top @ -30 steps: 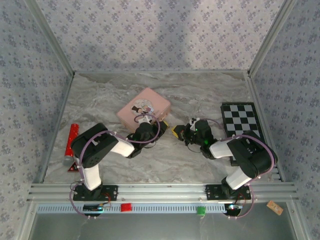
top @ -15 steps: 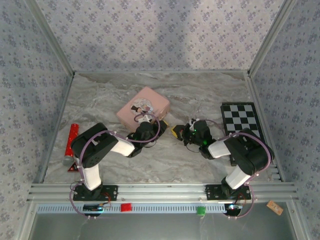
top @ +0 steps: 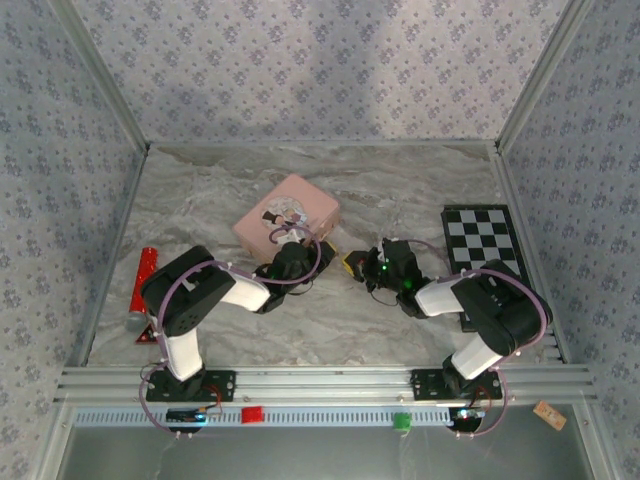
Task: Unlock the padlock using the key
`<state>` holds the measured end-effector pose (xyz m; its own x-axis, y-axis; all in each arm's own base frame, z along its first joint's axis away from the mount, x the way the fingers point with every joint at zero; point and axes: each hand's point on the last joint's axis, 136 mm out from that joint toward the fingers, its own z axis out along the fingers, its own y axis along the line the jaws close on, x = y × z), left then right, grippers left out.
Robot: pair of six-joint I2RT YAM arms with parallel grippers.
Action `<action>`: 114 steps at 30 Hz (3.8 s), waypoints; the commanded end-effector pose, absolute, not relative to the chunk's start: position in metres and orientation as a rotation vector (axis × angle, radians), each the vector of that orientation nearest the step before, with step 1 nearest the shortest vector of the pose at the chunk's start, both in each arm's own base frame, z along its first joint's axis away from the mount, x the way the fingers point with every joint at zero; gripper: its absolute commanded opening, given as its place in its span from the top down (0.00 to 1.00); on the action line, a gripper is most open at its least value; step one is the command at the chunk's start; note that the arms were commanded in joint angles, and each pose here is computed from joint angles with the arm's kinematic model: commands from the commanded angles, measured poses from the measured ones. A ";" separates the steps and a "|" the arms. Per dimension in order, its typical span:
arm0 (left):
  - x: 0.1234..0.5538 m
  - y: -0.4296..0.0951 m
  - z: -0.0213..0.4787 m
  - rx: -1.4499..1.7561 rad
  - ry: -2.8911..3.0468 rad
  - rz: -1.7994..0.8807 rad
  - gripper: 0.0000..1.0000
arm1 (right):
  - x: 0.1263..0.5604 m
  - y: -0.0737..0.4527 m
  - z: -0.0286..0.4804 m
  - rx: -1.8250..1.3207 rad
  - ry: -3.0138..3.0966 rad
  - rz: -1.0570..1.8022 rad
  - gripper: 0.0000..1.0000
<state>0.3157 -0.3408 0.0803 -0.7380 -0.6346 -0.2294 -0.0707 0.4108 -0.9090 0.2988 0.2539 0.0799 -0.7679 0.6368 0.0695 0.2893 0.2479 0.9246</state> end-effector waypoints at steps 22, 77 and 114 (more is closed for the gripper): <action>0.266 -0.382 0.084 -0.574 2.267 -1.669 1.00 | 0.314 0.277 0.126 0.867 2.017 1.826 1.00; 0.267 -0.390 0.096 -0.546 2.201 -1.711 1.00 | 0.314 0.261 0.146 0.853 1.909 1.791 1.00; 0.259 -0.401 0.098 -0.508 2.239 -1.722 1.00 | 0.326 0.261 0.191 0.603 1.775 1.716 1.00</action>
<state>0.3230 -0.3447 0.0952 -0.7215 -0.6673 -0.1847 -0.0684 0.3341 -0.9400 0.3093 0.2475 0.1025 -0.7379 0.6746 0.0214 0.1955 0.1833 0.9634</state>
